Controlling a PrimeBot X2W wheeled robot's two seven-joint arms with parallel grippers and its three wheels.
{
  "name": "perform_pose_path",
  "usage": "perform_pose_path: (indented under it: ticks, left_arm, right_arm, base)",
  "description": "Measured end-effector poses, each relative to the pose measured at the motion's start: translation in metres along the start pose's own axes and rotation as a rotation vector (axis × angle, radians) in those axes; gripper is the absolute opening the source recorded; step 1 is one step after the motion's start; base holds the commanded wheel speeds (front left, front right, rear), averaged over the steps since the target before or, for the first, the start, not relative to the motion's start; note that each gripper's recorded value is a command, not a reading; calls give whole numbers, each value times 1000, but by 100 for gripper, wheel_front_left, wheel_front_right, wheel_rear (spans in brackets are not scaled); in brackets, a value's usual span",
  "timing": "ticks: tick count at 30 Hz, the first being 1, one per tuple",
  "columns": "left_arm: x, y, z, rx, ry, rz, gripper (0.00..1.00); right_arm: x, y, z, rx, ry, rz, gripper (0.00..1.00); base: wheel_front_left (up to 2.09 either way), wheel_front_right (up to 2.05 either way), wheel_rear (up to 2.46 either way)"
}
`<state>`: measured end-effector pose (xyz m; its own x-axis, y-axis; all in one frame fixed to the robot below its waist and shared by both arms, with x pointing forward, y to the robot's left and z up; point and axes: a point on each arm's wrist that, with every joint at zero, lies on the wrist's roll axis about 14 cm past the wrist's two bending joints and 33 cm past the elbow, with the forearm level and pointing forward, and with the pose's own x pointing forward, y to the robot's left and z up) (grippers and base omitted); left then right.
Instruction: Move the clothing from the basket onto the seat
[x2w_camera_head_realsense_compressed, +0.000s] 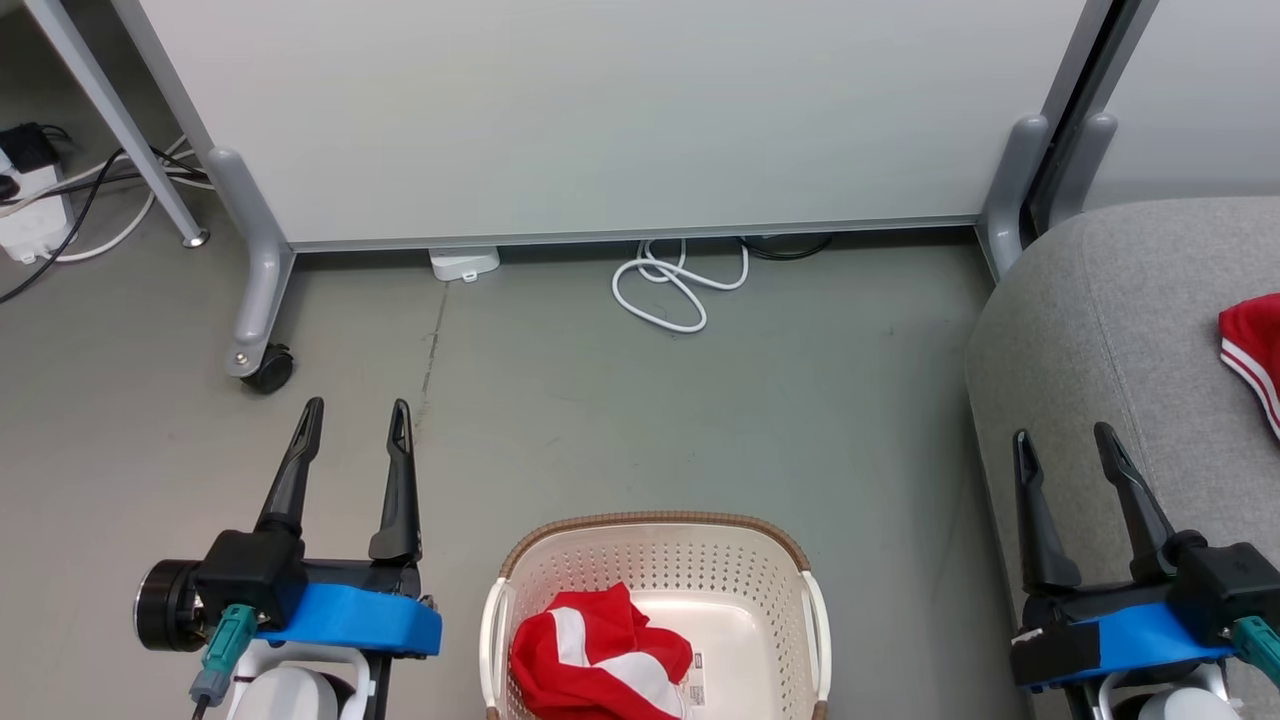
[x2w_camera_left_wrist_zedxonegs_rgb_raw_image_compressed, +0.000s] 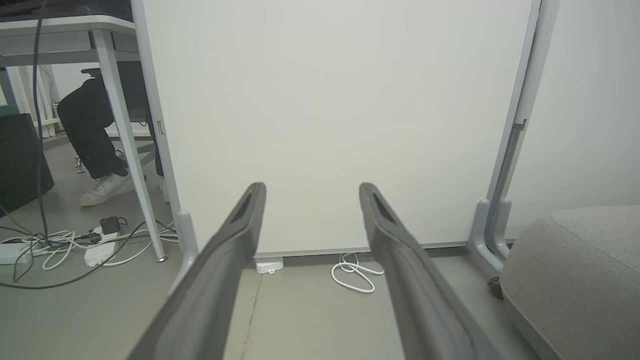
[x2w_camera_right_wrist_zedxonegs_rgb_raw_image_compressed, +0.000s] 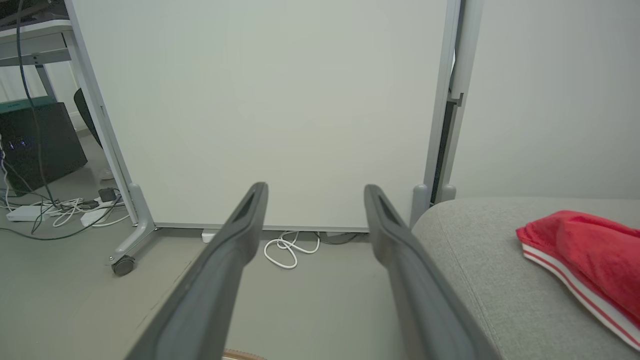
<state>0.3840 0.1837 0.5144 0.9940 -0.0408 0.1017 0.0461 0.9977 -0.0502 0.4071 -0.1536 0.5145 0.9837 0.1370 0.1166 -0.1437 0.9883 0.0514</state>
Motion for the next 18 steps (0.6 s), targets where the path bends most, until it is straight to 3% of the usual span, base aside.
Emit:
perform_pose_path:
  ticks: [18]
  left_arm:
    - [7, -11, -5, 1, 13, -41, 100]
  right_arm:
    - [0, -6, -6, 11, 16, -20, 100]
  base:
    - [0, 0, 0]
